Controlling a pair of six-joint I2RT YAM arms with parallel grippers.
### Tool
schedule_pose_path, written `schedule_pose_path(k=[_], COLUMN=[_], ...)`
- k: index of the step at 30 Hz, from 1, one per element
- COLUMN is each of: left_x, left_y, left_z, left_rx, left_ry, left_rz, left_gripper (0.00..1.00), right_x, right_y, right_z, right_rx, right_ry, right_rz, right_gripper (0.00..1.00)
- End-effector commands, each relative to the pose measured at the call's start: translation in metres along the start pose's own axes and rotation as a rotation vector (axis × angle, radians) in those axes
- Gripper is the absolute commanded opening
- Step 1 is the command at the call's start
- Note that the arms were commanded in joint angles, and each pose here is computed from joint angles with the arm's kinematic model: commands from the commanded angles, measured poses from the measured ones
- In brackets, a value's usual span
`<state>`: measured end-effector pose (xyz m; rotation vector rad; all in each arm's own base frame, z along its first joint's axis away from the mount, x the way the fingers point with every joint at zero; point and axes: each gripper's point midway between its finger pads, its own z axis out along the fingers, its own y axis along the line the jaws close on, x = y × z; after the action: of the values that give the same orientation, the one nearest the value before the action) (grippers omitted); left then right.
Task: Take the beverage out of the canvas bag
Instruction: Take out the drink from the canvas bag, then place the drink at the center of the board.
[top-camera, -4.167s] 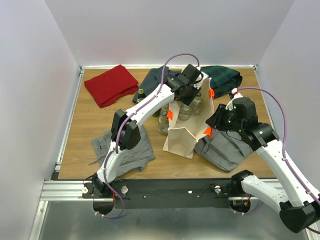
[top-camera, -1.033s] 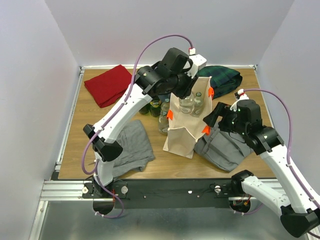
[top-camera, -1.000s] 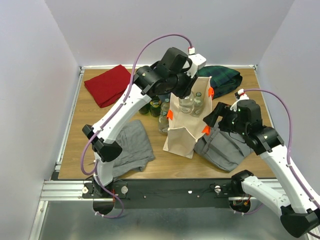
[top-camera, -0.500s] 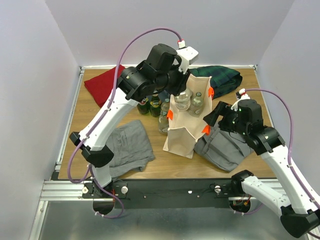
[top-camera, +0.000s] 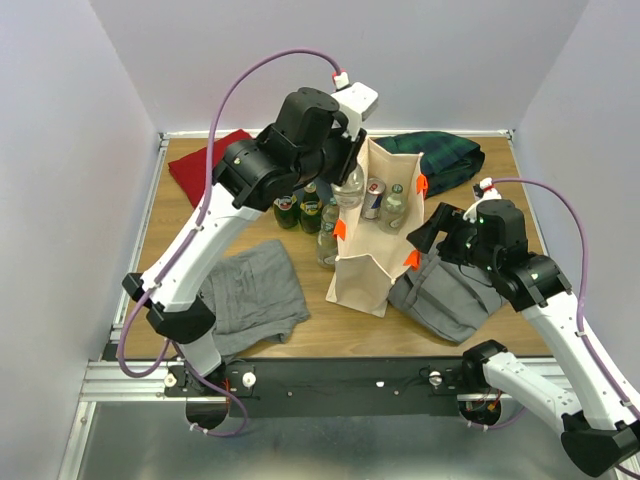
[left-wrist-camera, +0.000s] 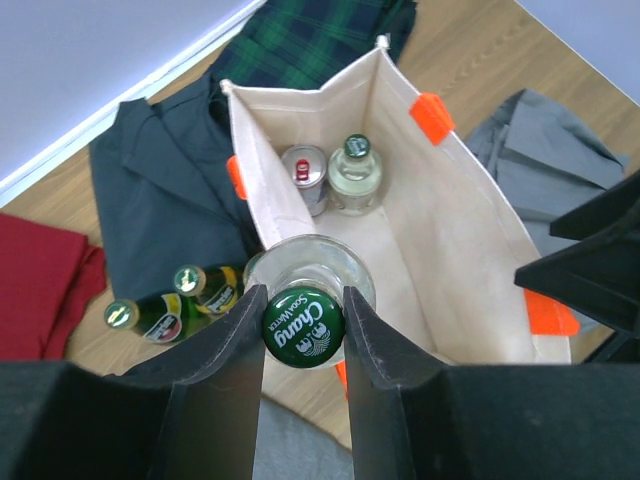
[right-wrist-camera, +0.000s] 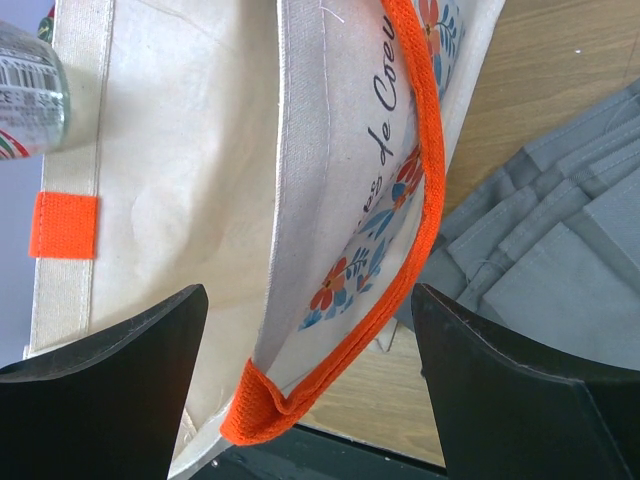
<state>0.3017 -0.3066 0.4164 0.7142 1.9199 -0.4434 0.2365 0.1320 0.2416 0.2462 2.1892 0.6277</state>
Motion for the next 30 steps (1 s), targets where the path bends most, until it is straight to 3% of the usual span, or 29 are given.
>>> schedule_pose_path(k=[1,9,30], left_x=[-0.061,-0.061,-0.006], left_y=[0.019,0.043,0.096], left_z=[-0.048,-0.065,-0.05], left_rx=[-0.087,-0.191,-0.321], left_ry=[-0.264,-0.301,-0.195], left_rz=[-0.05,-0.074,-0.156], left_gripper=[0.0,0.0,0.0], right_x=[0.0,0.001,0.003], right_y=[0.0,0.0,0.004], right_z=[-0.002,0.0,0.003], right_rx=[0.009,0.01,-0.008], right_ry=[-0.003,0.006,0.031], right_rz=[0.011,0.012,0.002], right_gripper=[0.91,0.91,0.91])
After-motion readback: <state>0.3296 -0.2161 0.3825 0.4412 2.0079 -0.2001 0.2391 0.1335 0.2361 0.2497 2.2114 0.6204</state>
